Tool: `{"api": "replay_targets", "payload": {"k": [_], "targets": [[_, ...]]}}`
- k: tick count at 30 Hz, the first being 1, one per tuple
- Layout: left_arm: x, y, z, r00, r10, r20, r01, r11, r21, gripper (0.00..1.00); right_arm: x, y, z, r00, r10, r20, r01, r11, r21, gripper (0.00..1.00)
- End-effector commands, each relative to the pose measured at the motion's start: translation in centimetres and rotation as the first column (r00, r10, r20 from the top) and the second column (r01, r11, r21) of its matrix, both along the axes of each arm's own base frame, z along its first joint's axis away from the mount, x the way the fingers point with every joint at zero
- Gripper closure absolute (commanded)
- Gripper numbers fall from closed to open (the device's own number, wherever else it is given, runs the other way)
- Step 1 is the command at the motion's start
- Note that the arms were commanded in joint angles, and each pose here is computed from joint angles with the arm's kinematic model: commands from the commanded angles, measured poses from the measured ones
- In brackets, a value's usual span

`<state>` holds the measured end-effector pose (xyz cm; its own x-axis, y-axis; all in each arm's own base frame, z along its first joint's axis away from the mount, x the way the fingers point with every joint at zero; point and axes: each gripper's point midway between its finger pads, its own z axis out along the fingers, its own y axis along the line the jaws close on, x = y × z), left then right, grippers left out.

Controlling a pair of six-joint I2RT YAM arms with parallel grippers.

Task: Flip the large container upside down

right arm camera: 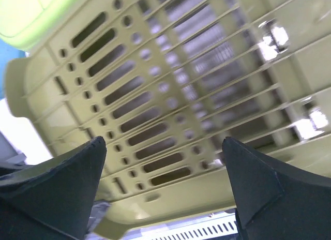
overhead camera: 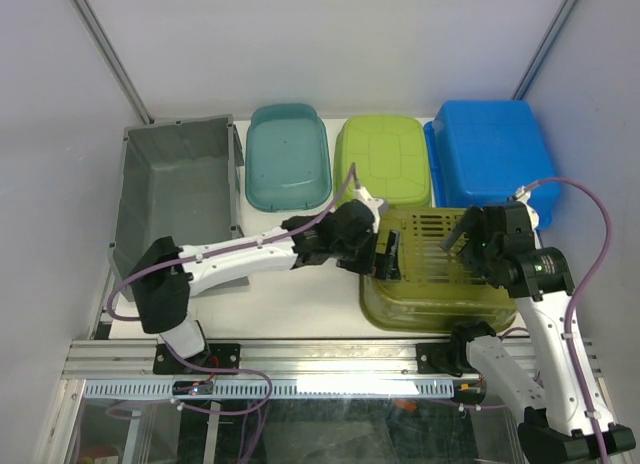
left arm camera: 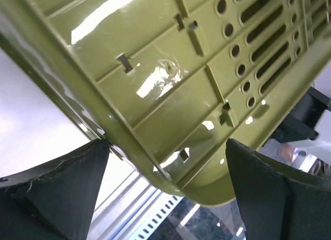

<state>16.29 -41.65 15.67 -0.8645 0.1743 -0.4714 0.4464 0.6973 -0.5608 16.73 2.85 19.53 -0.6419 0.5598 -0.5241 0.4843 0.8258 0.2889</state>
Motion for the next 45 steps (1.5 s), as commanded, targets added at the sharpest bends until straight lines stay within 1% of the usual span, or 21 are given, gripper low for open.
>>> {"api": "replay_targets", "payload": {"k": [1, 6, 9, 12, 14, 16, 17, 18, 20, 21, 24, 25, 26, 27, 29, 33, 35, 37, 39, 44, 45], "targets": [[-3.0, -6.1, 4.4, 0.984, -0.172, 0.044, 0.178, 0.966, -0.186, 0.01, 0.8, -0.6, 4.5, 0.982, -0.073, 0.174, 0.069, 0.997, 0.031, 0.01], [-4.5, -9.2, 6.2, 0.960, -0.260, 0.100, 0.278, 0.928, -0.248, 0.01, 0.2, -3.4, 7.9, 0.947, -0.193, 0.257, 0.206, 0.978, -0.023, 0.01], [-3.7, -8.1, 9.2, 0.953, -0.223, 0.205, 0.273, 0.926, -0.262, 0.01, -0.9, -5.5, 10.1, 0.897, -0.283, 0.338, 0.312, 0.949, -0.033, 0.01], [-1.2, -4.5, 12.0, 0.949, -0.122, 0.291, 0.194, 0.953, -0.233, 0.01, -2.1, -7.1, 12.2, 0.826, -0.342, 0.447, 0.384, 0.923, -0.004, 0.01], [0.9, -1.0, 13.9, 0.945, -0.036, 0.326, 0.113, 0.969, -0.220, 0.01, -2.7, -7.4, 13.4, 0.782, -0.335, 0.525, 0.379, 0.925, 0.024, 0.01], [4.1, 3.9, 15.4, 0.928, 0.101, 0.359, -0.031, 0.980, -0.195, 0.01, -2.6, -7.2, 14.1, 0.757, -0.310, 0.575, 0.352, 0.935, 0.041, 0.01], [5.7, 6.8, 15.2, 0.918, 0.168, 0.360, -0.117, 0.981, -0.157, 0.01, -2.5, -6.9, 14.4, 0.748, -0.294, 0.595, 0.332, 0.942, 0.048, 0.01], [7.7, 9.9, 15.1, 0.896, 0.248, 0.367, -0.213, 0.968, -0.135, 0.01, -2.3, -6.6, 14.4, 0.747, -0.278, 0.604, 0.310, 0.949, 0.053, 0.01], [11.1, 16.3, 14.7, 0.837, 0.393, 0.380, -0.398, 0.915, -0.071, 0.01, -1.8, -5.7, 14.1, 0.753, -0.253, 0.607, 0.266, 0.961, 0.070, 0.01], [12.9, 19.9, 14.7, 0.785, 0.473, 0.400, -0.502, 0.864, -0.037, 0.01, -1.4, -5.2, 13.9, 0.758, -0.241, 0.606, 0.246, 0.966, 0.076, 0.01], [15.4, 27.7, 13.8, 0.648, 0.584, 0.488, -0.702, 0.707, 0.086, 0.01, -0.6, -4.1, 13.0, 0.789, -0.208, 0.578, 0.196, 0.977, 0.084, 0.01], [16.2, 30.0, 12.9, 0.617, 0.609, 0.498, -0.745, 0.655, 0.121, 0.01, -0.4, -3.7, 12.7, 0.798, -0.198, 0.570, 0.181, 0.980, 0.086, 0.01], [16.9, 31.9, 11.8, 0.601, 0.635, 0.485, -0.771, 0.620, 0.144, 0.01, -0.2, -3.4, 12.5, 0.804, -0.190, 0.563, 0.169, 0.981, 0.089, 0.01], [17.6, 33.3, 10.7, 0.596, 0.657, 0.462, -0.782, 0.605, 0.148, 0.01, 0.0, -3.1, 12.4, 0.809, -0.182, 0.559, 0.157, 0.983, 0.094, 0.01], [18.5, 34.4, 8.3, 0.619, 0.662, 0.422, -0.770, 0.616, 0.163, 0.01, 0.2, -2.8, 12.4, 0.813, -0.169, 0.558, 0.138, 0.986, 0.097, 0.01], [19.3, 33.7, 4.8, 0.669, 0.641, 0.376, -0.735, 0.645, 0.208, 0.01, 0.0, -2.8, 12.5, 0.814, -0.160, 0.559, 0.133, 0.987, 0.089, 0.01], [19.7, 33.7, 3.2, 0.678, 0.637, 0.367, -0.729, 0.644, 0.230, 0.04, -0.1, -2.8, 12.5, 0.813, -0.161, 0.560, 0.135, 0.987, 0.089, 0.01], [20.1, 34.1, 1.9, 0.680, 0.641, 0.356, -0.731, 0.634, 0.254, 0.09, -0.1, -2.8, 12.6, 0.811, -0.159, 0.562, 0.132, 0.987, 0.089, 0.01], [20.4, 34.1, 1.1, 0.684, 0.640, 0.349, -0.727, 0.635, 0.261, 0.18, -0.2, -2.8, 12.6, 0.812, -0.159, 0.561, 0.131, 0.987, 0.089, 0.01], [20.9, 34.3, 2.1, 0.662, 0.651, 0.372, -0.745, 0.625, 0.234, 0.57, -0.3, -2.9, 12.4, 0.813, -0.160, 0.560, 0.136, 0.987, 0.085, 0.01], [20.9, 34.4, 2.8, 0.655, 0.654, 0.380, -0.750, 0.624, 0.220, 0.62, -0.3, -3.0, 12.3, 0.814, -0.161, 0.559, 0.139, 0.987, 0.082, 0.01]]}}
